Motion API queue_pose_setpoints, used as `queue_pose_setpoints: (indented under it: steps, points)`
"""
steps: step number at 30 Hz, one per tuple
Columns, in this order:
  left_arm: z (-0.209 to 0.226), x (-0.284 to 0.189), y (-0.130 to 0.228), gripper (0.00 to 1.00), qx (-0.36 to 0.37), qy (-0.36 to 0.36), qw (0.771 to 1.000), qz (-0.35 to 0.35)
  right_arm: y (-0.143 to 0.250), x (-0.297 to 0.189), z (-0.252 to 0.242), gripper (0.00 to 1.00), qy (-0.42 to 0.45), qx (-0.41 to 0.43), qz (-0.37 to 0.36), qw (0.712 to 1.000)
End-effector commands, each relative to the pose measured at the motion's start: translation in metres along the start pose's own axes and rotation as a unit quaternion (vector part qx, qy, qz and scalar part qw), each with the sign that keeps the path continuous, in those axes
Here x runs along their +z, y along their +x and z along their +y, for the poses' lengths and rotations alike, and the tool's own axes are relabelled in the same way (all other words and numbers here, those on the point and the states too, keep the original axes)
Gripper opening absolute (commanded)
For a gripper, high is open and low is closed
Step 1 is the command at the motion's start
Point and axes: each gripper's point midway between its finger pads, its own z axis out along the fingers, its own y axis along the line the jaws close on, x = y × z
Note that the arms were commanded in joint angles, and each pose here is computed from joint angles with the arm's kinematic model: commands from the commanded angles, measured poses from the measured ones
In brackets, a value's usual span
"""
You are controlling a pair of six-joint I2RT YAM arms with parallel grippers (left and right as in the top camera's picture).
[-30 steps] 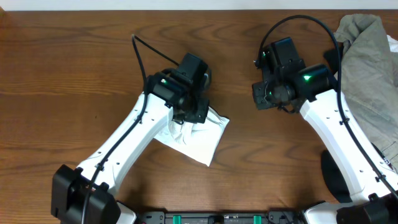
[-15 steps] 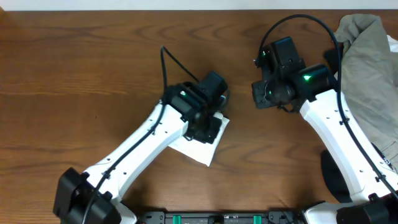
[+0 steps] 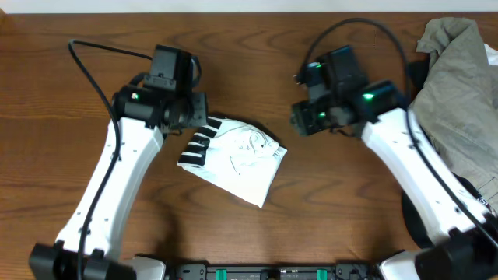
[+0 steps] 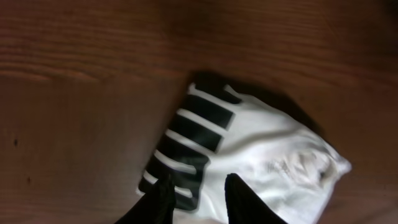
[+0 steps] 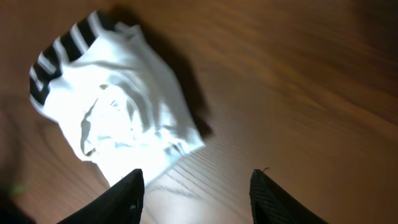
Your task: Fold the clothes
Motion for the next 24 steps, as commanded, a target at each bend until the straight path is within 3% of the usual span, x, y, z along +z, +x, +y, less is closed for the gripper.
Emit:
queue_pose_setpoints:
  steps: [1, 4, 11, 12, 14, 15, 24]
  points:
    - [-0.003, 0.024, 0.000, 0.31, -0.004, 0.013, 0.999, 0.030, 0.020, 0.042, 0.027, 0.53, -0.048, -0.078, 0.054, 0.994]
    - [-0.001, 0.047, 0.006, 0.31, -0.006, 0.007, 0.998, 0.059, 0.028, 0.071, 0.036, 0.52, -0.048, -0.119, 0.078, 0.989]
    - [0.001, 0.093, 0.032, 0.31, -0.011, 0.002, 0.990, 0.139, 0.056, 0.116, 0.037, 0.49, -0.035, -0.129, 0.144, 0.981]
    - [0.000, 0.097, 0.035, 0.32, -0.012, 0.004, 0.989, 0.148, 0.059, 0.119, 0.036, 0.44, -0.035, -0.128, 0.150, 0.980]
    - [-0.003, 0.104, 0.040, 0.32, -0.015, 0.012, 0.987, 0.162, 0.063, 0.122, 0.034, 0.13, -0.033, -0.126, 0.159, 0.979]
    - [-0.004, 0.107, 0.043, 0.32, -0.016, 0.015, 0.985, 0.169, 0.064, 0.121, 0.032, 0.05, -0.027, -0.125, 0.163, 0.978]
    - [0.007, 0.109, 0.086, 0.40, -0.023, -0.005, 0.970, 0.243, 0.066, 0.079, -0.045, 0.02, 0.218, -0.076, 0.172, 0.958]
